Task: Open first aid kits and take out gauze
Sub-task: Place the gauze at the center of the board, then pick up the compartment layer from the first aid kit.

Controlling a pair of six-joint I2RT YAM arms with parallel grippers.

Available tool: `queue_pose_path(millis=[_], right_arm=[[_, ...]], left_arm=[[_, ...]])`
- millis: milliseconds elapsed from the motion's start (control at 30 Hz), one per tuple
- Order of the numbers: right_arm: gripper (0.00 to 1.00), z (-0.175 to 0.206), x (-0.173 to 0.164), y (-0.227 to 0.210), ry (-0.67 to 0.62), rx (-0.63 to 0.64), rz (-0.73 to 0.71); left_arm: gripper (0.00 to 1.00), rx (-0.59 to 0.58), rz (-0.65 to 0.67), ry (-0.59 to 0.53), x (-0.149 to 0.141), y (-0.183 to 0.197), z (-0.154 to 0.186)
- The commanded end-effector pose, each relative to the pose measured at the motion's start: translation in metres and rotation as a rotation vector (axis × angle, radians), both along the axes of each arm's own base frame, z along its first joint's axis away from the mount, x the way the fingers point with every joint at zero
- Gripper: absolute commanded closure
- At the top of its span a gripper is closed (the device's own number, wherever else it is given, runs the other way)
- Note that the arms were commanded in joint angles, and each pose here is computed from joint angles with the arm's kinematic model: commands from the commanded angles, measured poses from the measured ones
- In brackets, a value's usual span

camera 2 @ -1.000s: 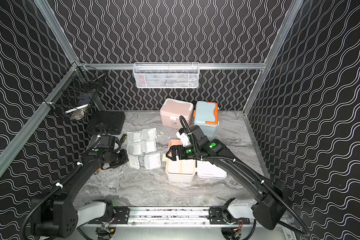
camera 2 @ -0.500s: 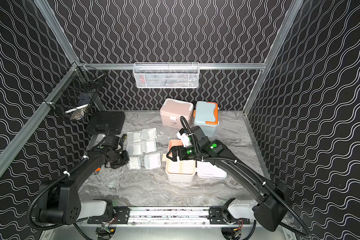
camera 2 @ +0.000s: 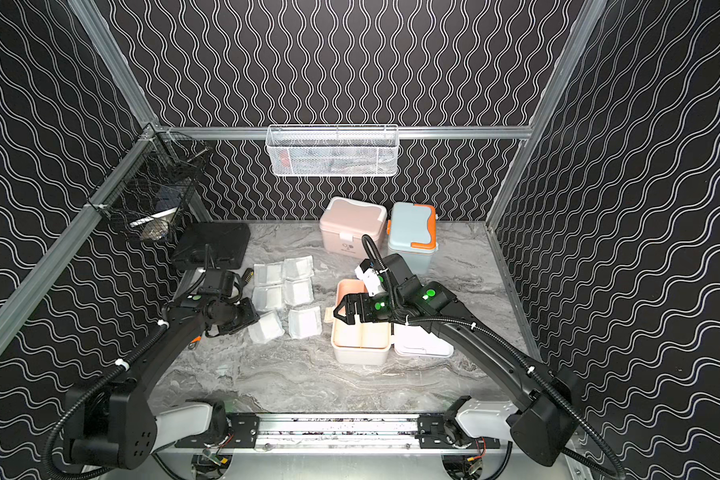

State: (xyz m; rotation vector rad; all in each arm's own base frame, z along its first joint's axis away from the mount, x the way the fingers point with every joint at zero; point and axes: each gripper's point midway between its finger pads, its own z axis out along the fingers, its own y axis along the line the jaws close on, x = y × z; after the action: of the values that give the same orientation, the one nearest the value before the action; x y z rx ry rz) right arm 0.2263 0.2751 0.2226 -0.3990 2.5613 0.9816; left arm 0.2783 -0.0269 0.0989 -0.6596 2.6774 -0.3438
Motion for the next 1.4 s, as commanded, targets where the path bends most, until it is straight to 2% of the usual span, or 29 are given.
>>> queue_pose_path(millis=[0, 300, 533, 733, 867, 1000, 1233, 1367], right_arm=[[0.0, 0.004, -0.002, 0.003, 0.021, 0.014, -0.005], [0.0, 0.014, -0.003, 0.026, 0.018, 0.047, 0.026], [0.0, 0.013, -0.015, 0.06, 0.014, 0.041, 0.085], [0.0, 0.011, -0.013, 0.065, 0.01, 0.007, 0.053], [0.0, 0.004, 0.004, 0.035, -0.048, -0.126, -0.076], [0.0, 0.0, 0.02, 0.006, -0.05, -0.177, -0.165], [0.01, -0.017, 0.053, -0.04, 0.007, -0.251, -0.311], [0.07, -0.029, 0.066, -0.051, 0.009, -0.332, -0.358]], left_arm=[[0.49, -0.044, -0.03, -0.035, 0.0, -0.009, 0.015], [0.16, -0.126, -0.121, -0.193, -0.017, -0.034, 0.089], [0.02, -0.168, -0.167, -0.304, -0.044, -0.042, 0.136], [0.01, -0.232, -0.215, -0.372, -0.06, -0.054, 0.152], [0.01, -0.307, -0.247, -0.405, -0.059, -0.066, 0.151], [0.01, -0.357, -0.282, -0.405, -0.054, -0.079, 0.148], [0.01, -0.356, -0.386, -0.403, -0.045, -0.12, 0.141], [0.01, -0.328, -0.479, -0.387, -0.043, -0.157, 0.129]])
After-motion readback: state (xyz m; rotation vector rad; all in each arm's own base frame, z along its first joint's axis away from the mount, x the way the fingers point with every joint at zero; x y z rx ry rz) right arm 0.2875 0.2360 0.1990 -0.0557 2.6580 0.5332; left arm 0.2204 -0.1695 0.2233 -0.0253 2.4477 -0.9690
